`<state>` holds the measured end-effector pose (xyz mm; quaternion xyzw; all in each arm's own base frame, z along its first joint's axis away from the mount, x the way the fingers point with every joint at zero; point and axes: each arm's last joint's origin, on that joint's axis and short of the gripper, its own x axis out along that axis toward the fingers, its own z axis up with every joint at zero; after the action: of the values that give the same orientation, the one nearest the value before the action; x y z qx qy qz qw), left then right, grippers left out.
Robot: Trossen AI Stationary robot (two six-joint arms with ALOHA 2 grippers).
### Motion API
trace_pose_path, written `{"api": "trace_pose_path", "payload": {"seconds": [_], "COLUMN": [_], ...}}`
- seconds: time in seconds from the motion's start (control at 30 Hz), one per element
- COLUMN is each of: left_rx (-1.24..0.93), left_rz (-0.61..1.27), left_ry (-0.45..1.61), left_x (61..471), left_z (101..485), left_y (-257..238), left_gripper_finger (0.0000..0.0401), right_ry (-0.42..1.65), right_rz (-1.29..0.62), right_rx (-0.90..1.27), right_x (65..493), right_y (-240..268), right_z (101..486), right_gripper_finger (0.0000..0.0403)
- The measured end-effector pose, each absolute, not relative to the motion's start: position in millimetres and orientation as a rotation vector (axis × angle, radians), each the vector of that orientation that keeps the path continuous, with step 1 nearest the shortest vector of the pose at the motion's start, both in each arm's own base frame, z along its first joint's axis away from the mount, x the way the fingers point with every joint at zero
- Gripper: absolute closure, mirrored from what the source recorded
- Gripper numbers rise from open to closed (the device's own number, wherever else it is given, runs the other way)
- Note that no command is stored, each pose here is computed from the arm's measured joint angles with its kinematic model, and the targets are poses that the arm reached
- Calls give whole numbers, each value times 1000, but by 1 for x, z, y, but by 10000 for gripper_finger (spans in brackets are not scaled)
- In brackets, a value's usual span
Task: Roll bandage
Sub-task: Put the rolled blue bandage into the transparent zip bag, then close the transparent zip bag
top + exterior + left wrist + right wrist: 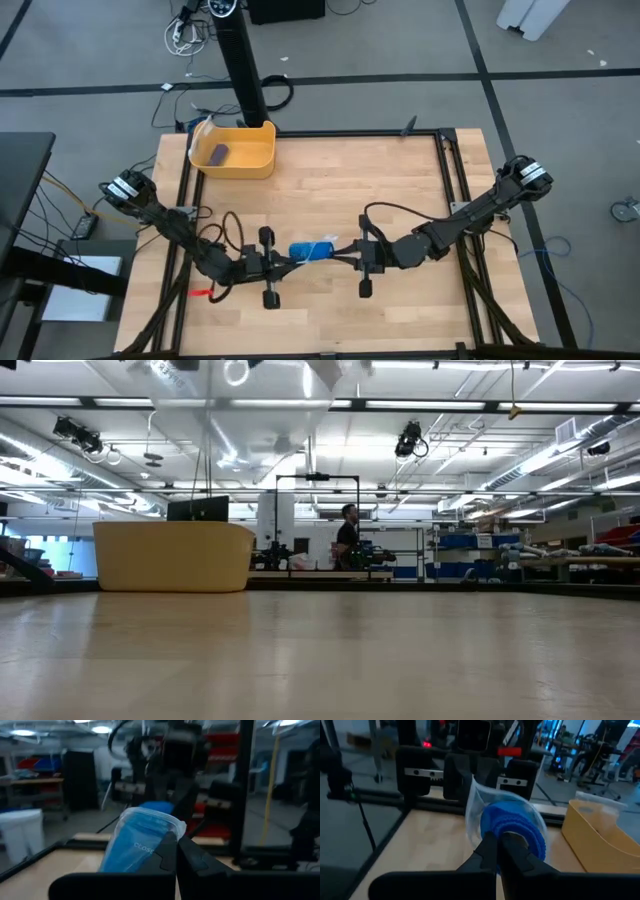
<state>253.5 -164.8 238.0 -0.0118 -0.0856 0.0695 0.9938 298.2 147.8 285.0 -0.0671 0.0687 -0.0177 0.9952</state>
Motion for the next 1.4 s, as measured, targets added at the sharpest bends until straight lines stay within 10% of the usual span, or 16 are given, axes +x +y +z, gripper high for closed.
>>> {"api": "trace_pose_path", "payload": {"seconds": [0.37,0.83,1.4], "left_rx": [-9,23,57], "left_rz": [49,38,-103], "left_ry": [-287,-327,-478], "left_x": [249,245,226], "left_z": [244,243,237], "left_y": [-162,-159,-153], "left_gripper_finger": [401,401,401], "right_ry": [90,110,155], "right_rz": [-46,-57,-69], "right_rx": [-72,-43,-28], "right_x": [300,276,276], "right_y": [140,141,163], "right_z": [282,300,282], "right_gripper_finger": [386,198,193]}}
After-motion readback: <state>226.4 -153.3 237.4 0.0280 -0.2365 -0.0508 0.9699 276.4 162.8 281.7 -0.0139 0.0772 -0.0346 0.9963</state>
